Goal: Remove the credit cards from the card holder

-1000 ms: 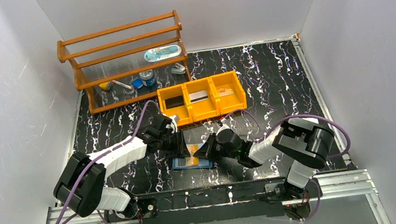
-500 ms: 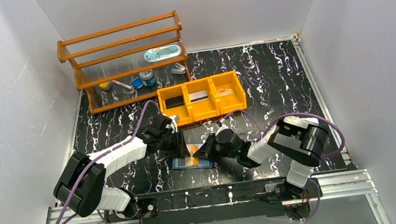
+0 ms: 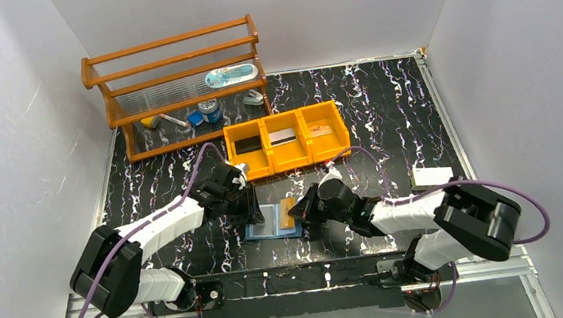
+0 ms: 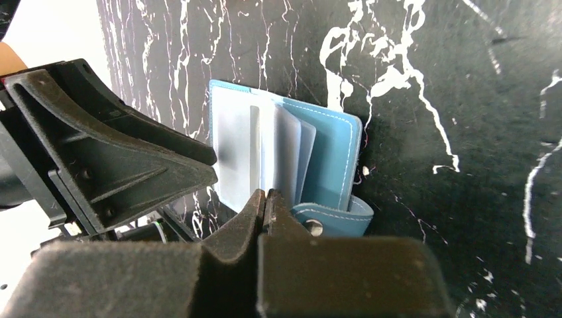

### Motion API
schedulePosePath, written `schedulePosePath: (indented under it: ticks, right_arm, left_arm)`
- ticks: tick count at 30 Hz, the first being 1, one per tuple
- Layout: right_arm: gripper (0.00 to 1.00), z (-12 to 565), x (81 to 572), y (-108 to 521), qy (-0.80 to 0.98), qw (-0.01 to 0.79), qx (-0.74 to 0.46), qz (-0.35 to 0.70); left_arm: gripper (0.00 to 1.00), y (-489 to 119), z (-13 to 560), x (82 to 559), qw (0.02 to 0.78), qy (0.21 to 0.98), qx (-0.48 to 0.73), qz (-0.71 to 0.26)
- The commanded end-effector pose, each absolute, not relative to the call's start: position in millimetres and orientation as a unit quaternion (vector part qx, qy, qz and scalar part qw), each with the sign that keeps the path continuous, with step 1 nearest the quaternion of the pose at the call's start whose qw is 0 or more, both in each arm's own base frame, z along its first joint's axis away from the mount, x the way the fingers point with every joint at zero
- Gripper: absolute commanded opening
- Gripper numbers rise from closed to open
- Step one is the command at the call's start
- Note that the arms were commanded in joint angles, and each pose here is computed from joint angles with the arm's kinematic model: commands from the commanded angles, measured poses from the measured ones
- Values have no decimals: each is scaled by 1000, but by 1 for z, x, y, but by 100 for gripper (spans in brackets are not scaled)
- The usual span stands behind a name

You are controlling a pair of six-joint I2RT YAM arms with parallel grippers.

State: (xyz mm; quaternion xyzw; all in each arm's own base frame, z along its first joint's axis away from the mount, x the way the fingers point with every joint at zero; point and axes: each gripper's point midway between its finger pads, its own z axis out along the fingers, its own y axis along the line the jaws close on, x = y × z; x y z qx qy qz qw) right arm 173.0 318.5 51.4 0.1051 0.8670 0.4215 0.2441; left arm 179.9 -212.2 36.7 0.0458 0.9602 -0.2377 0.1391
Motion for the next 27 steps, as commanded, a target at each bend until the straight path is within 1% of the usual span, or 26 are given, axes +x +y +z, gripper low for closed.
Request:
schedulePosePath:
  ticks: [1, 3, 7, 15, 17, 18, 21, 23, 25, 27]
  right_arm:
    - [0, 73, 184, 312, 863, 295, 68, 405]
    - [0, 85, 180, 315, 853, 299, 51, 425]
    - [0, 108, 177, 316, 833, 316, 27, 452]
    - [0, 131, 184, 297, 813, 373, 30, 447]
    - [0, 144, 195, 290, 814, 400, 32, 419]
    - [0, 146, 199, 283, 823, 414, 18, 387]
    - [0, 170, 220, 259, 829, 474, -5, 296]
    - [0, 188, 235, 240, 822, 517, -4, 238]
    - [0, 204, 247, 226, 813, 548, -8, 198]
    - [0, 216, 255, 218, 807, 565, -20, 174]
  left_arm:
    - [35, -213, 53, 183, 161, 954, 56, -245]
    - [38, -216, 59, 185, 163, 952, 63, -253]
    - [50, -217, 76, 192, 190, 946, 63, -256]
    - [72, -183, 117, 213, 278, 942, 53, -182]
    - [75, -169, 131, 219, 305, 939, 50, -151]
    - [77, -162, 139, 223, 322, 936, 46, -135]
    - [89, -138, 163, 232, 384, 918, 34, -95]
    - [95, -126, 171, 236, 414, 907, 25, -74]
    - [97, -121, 174, 237, 429, 900, 29, -68]
    - [98, -119, 169, 237, 427, 901, 36, -59]
